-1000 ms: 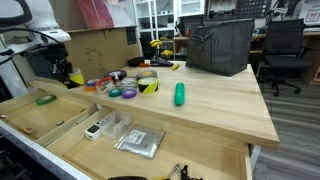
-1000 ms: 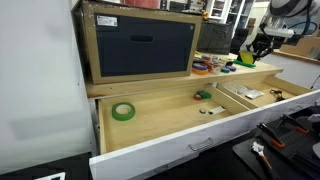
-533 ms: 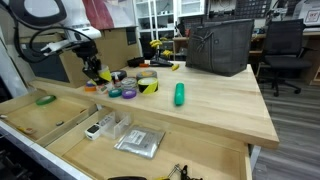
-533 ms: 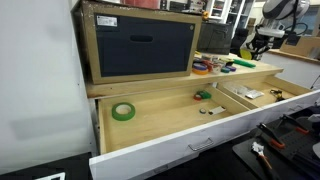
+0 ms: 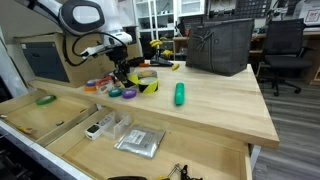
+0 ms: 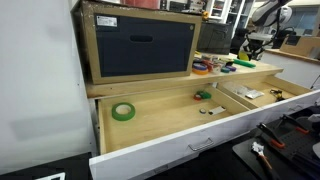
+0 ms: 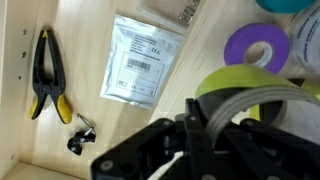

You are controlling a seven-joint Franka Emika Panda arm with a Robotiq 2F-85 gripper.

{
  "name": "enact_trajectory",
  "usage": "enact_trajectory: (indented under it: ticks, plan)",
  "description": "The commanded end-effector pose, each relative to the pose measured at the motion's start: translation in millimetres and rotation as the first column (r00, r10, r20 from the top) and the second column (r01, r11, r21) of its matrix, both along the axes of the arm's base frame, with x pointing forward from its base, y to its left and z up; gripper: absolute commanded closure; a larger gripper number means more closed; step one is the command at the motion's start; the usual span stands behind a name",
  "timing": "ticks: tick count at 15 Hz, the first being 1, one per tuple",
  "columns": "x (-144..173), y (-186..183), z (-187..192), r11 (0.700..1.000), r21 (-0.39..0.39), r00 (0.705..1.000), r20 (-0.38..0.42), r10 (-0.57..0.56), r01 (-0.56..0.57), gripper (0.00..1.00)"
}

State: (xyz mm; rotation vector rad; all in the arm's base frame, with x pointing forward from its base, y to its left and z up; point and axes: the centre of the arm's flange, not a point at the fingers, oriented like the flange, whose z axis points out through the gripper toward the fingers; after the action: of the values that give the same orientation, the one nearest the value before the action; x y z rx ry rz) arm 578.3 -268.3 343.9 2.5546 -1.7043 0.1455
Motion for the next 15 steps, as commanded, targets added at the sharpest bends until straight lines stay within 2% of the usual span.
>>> enact_trajectory:
  ticks: [1, 6, 8, 15]
  plan:
    - [25.9, -34.5, 1.7, 0.997, -0.007, 0.996, -0.042, -0.082, 0.082, 0.99]
    - [27.2, -62.4, -14.4, 0.989, -0.018, 0.985, -0.089, -0.145, 0.144, 0.99]
    - [31.0, -66.9, -25.1, 0.987, -0.022, 0.983, -0.085, -0.161, 0.159, 0.99]
    - [53.1, -51.1, -45.7, 0.989, 0.016, 0.987, -0.063, -0.147, 0.148, 0.99]
